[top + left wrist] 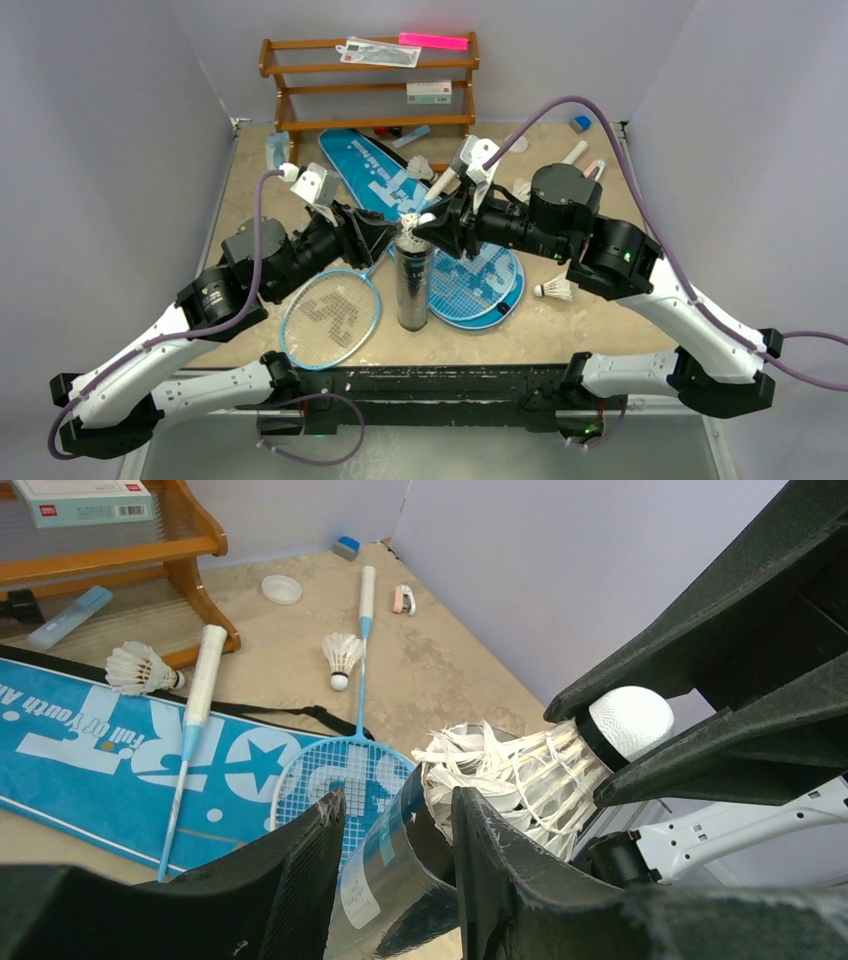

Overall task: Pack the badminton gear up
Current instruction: Place the shuttlecock at the shuttle tube.

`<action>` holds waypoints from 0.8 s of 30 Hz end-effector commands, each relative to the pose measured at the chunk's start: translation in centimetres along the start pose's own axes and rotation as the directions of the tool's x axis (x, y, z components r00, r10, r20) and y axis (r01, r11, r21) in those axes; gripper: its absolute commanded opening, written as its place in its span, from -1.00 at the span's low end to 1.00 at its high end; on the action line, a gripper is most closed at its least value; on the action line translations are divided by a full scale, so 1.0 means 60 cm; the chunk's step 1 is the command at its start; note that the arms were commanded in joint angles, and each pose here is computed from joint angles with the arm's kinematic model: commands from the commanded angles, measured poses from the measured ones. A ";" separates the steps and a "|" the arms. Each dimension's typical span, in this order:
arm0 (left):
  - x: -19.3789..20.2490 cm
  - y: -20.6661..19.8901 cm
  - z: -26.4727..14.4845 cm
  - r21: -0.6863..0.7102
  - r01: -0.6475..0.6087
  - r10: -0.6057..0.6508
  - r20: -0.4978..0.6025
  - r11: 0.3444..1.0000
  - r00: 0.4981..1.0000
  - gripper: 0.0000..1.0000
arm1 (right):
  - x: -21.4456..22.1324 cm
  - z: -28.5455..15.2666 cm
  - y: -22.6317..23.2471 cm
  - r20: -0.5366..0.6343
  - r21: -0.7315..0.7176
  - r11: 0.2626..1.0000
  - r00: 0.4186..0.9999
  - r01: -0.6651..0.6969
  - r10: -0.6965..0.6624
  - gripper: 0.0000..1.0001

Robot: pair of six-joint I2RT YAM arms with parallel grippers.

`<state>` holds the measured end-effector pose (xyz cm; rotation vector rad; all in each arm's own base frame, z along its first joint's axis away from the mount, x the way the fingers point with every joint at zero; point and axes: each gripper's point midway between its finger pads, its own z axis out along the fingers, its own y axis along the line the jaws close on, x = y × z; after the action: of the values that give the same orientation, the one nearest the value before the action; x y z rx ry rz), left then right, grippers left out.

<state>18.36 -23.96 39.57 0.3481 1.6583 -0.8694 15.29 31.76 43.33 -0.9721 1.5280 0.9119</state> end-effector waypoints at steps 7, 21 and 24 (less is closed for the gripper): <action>0.054 0.019 0.004 -0.036 -0.049 0.044 -0.120 0.998 0.992 -0.18 | 0.010 0.000 0.018 -0.091 -0.047 0.998 0.995 -0.045 0.040 -0.38; 0.053 0.020 0.003 -0.040 -0.048 0.044 -0.115 0.998 0.992 -0.19 | 0.014 -0.005 0.019 -0.122 -0.044 0.997 0.991 -0.061 0.055 -0.38; 0.047 0.018 0.000 -0.037 -0.043 0.039 -0.105 0.998 0.994 -0.15 | 0.017 -0.005 0.018 -0.130 -0.037 0.998 0.990 -0.060 0.055 -0.38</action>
<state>18.38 -23.95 39.57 0.3474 1.6582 -0.8682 15.22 32.08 42.33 -1.0150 1.6342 0.8990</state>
